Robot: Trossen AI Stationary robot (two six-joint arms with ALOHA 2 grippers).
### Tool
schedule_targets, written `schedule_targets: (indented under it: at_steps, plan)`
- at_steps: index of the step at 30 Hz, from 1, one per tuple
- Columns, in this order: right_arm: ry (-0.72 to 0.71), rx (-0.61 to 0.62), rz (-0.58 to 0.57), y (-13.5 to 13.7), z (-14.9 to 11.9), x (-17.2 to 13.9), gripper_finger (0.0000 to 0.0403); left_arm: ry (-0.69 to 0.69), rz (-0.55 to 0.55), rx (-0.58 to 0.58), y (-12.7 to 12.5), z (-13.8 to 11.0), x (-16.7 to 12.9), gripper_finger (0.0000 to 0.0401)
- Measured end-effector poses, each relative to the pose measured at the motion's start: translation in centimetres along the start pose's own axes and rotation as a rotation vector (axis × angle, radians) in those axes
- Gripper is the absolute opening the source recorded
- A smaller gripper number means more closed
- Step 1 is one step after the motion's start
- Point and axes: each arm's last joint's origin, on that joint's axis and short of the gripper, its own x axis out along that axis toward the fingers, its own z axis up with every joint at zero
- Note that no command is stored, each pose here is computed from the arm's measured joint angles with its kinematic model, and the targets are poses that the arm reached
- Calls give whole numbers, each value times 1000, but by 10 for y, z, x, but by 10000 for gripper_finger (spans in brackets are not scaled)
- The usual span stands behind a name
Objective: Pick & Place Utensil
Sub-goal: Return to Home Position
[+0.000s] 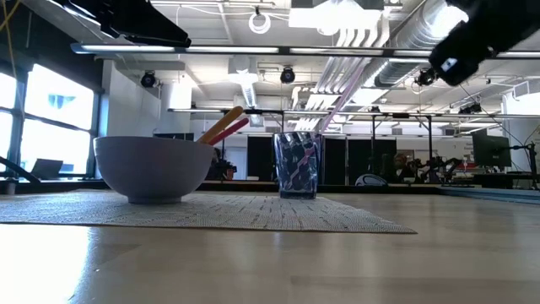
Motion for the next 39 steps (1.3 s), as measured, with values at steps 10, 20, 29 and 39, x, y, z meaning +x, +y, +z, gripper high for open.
schedule_targets:
  at_steps: [10, 20, 29, 39]
  plan:
    - [-255, -76, 10, -14, -36, -4, 9, 0, 0, 0, 0, 0, 0, 166]
    - [-296, -102, 260, -7, -31, -16, 6, 0, 0, 0, 0, 0, 0, 166]
    - [-402, -94, 312, -12, -49, -6, 7, 0, 0, 0, 0, 0, 0, 166]
    - [-459, -100, 420, -22, -53, -14, 9, 0, 0, 1, 0, 0, 0, 166]
